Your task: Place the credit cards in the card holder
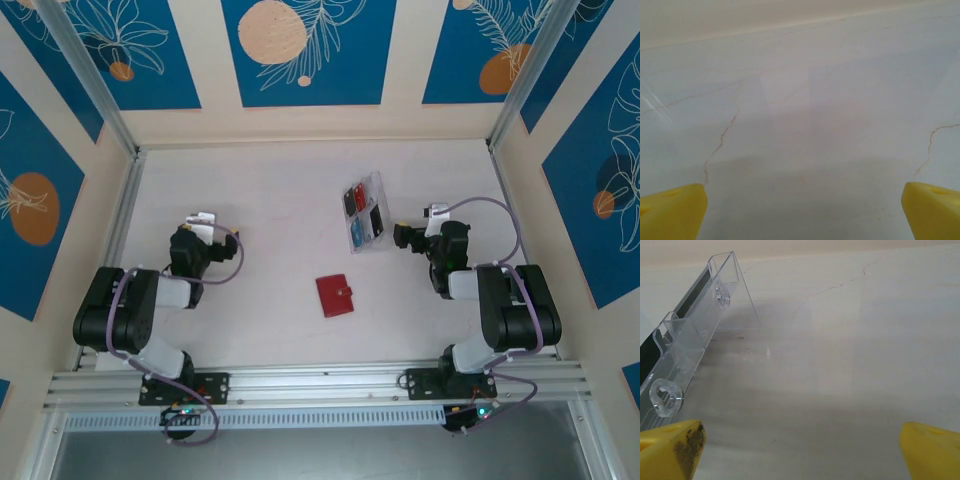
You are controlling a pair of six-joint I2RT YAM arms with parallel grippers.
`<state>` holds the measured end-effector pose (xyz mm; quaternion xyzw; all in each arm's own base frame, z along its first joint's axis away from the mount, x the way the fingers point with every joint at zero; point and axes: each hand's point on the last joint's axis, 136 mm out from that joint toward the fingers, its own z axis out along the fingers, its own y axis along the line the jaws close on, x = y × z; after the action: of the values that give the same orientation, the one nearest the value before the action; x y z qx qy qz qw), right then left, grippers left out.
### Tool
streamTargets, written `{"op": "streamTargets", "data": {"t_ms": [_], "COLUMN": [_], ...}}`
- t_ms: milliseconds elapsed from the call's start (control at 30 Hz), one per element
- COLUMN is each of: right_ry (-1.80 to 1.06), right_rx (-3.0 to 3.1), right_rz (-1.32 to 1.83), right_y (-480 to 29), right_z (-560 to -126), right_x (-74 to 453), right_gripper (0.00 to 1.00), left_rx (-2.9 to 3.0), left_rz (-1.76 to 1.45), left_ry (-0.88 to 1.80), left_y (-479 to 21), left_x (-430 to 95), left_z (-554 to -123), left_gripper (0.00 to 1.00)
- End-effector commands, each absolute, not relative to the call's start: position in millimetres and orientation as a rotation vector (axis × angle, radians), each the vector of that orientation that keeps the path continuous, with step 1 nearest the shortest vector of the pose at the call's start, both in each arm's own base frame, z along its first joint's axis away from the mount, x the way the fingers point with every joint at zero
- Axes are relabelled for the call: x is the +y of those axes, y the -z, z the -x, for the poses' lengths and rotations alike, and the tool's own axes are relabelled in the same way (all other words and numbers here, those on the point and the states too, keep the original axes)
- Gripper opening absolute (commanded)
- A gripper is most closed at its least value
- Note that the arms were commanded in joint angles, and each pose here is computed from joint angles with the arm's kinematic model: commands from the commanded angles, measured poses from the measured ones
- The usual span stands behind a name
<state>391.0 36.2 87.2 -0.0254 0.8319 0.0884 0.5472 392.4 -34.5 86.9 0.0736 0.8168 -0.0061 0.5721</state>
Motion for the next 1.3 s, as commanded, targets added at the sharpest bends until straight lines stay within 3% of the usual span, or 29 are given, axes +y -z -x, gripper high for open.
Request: {"op": "streamTargets", "data": {"t_ms": [0,1133,1267], "right_ry": [-0.192,-0.279,-0.071], "right_rx": [1.937,1.956,2.033], "right_rz": [0.091,0.066,-0.254], "right_y": [-95,-95,-115], "right_z": [-394,-395,-393], "right_x": [38,33,-16], "right_gripper": [0.99,0.99,0.99], "left_rx": [1.894,1.904,1.977], "left_rz": [-0.181,-0.083,-0.082], "left_ry": [-0.002,-0.06,-0.125], "left_y": [-92,-95,-117], "left_x": [-34,-17,-14], "left_z": [-393,-396,-397], "left_gripper": [1.0,1.0,1.0]}}
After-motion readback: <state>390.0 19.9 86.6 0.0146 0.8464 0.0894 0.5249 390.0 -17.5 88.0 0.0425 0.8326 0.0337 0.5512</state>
